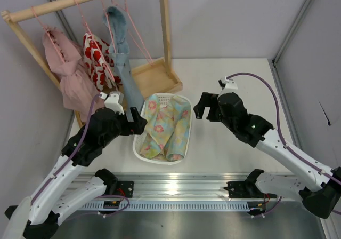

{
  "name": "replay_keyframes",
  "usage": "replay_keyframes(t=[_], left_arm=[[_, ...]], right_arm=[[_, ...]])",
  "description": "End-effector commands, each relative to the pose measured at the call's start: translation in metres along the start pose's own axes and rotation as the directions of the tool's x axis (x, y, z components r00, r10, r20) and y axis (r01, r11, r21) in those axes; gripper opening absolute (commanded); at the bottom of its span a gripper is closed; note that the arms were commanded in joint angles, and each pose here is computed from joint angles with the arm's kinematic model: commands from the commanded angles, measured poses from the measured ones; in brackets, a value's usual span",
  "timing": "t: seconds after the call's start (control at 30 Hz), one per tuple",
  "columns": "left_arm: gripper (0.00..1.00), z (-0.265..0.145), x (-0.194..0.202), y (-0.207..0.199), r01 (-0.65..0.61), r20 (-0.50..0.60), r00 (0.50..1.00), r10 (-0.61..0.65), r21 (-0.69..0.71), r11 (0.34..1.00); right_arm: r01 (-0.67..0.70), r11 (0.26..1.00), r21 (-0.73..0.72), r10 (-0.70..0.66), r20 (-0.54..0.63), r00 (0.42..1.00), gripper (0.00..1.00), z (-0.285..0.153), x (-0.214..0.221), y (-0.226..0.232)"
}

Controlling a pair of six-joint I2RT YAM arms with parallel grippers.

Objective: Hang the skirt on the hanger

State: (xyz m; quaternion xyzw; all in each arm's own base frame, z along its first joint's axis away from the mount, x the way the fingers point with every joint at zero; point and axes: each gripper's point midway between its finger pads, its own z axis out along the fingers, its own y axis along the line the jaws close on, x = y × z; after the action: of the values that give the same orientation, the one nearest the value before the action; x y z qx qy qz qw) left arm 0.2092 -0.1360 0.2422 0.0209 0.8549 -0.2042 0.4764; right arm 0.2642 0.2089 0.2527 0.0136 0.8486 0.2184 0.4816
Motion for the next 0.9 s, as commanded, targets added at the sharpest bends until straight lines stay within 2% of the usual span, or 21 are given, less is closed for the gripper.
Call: replay_keyframes(t=[0.0, 0.23, 0.37, 0.5, 0.63, 0.87], left_arm=[[0.99, -0.014, -0.026, -0.003, -0.005, 0.083, 0.997, 0.005, 0.001, 1.0], [0.99, -0.014, -0.021, 0.0, 0.007, 0.065, 0.998, -0.006, -0.012, 1.0], [0.99, -0.015, -0.011, 0.006, 0.017, 0.038, 0.999, -0.016, -0.031, 0.999], [0.99, -0.016, -0.004, 0.0, 0.022, 0.034, 0.999, -0.022, 0.013, 1.0], [0.99, -0.021, -0.006, 0.001, 0.032, 0.052, 0.998, -0.032, 0.017, 0.999], [0.99, -0.026, -0.004, 0.0, 0.059, 0.06, 0.996, -0.062, 0.037, 0.998]], right_arm=[[0.011, 0.998, -0.061, -0.01, 0.013, 1.0, 1.0, 0.008, -0.005, 0.016], [0.106, 0.989, -0.104, -0.103, 0.026, 0.994, 0.99, 0.04, 0.0, 0.029], [0.167, 0.977, -0.135, -0.162, 0.046, 0.986, 0.99, 0.066, -0.015, 0.052], [0.275, 0.951, -0.145, -0.279, -0.008, 0.96, 0.97, 0.105, 0.002, 0.057], [0.317, 0.936, -0.156, -0.329, -0.059, 0.943, 0.91, 0.139, 0.016, 0.064], [0.397, 0.911, -0.117, -0.409, -0.111, 0.906, 0.9, 0.179, 0.033, 0.057]])
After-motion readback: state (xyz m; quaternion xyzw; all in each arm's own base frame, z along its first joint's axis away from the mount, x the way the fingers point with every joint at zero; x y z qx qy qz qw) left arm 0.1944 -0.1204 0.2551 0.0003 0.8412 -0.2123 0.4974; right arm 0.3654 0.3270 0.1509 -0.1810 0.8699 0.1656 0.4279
